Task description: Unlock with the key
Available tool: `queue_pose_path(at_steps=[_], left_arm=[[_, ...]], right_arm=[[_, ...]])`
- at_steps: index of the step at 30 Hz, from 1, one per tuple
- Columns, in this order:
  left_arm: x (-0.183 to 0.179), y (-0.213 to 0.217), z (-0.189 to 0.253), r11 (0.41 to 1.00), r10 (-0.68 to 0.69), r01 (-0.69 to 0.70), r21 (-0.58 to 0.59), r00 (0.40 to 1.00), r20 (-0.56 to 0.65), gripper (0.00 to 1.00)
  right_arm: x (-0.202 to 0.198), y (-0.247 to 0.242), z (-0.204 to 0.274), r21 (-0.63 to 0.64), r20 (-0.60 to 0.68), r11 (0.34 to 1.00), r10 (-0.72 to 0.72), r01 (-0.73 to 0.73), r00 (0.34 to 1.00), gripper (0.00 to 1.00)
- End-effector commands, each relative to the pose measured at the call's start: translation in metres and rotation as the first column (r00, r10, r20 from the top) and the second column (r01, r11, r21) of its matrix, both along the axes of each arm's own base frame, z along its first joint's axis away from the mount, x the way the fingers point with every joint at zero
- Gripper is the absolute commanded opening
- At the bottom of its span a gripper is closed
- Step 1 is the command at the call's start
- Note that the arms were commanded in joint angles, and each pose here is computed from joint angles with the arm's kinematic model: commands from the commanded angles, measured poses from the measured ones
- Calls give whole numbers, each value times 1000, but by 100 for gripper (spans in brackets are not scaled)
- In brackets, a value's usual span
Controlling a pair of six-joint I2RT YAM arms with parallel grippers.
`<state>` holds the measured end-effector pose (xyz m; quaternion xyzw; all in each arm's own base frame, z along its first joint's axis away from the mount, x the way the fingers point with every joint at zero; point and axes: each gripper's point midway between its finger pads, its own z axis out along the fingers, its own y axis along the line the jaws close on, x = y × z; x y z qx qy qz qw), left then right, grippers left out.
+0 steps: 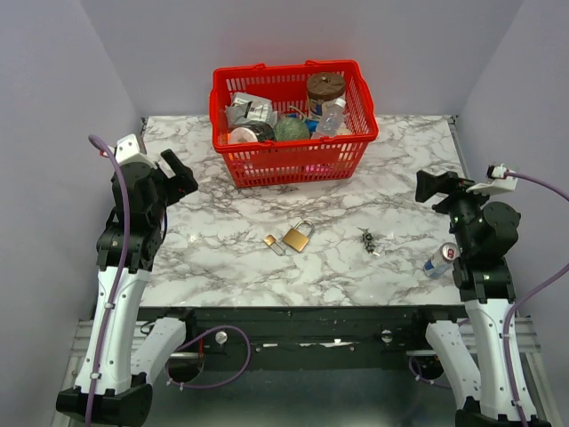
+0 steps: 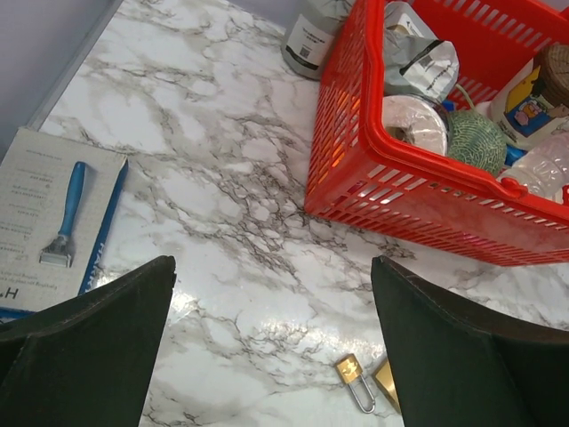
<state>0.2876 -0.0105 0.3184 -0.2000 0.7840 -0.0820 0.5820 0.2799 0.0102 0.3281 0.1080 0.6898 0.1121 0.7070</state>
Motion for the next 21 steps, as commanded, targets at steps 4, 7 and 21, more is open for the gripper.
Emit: queue_pose_path(at_steps=[4,7,21], left_arm=[[-4,0,-7,1000,11,-13,-18,998,-66,99],[1,-19,-8,994,-100,97,-45,994,-51,99],[-27,-146,-87,902,-418,384,-197,891,-178,91]], right_arm=[[-6,8,-7,-75,-25,995,61,-62,998,100],[-5,10,-25,-73,-92,994,77,-84,993,100],[-9,50,-149,11,-518,976,191,-217,834,90]])
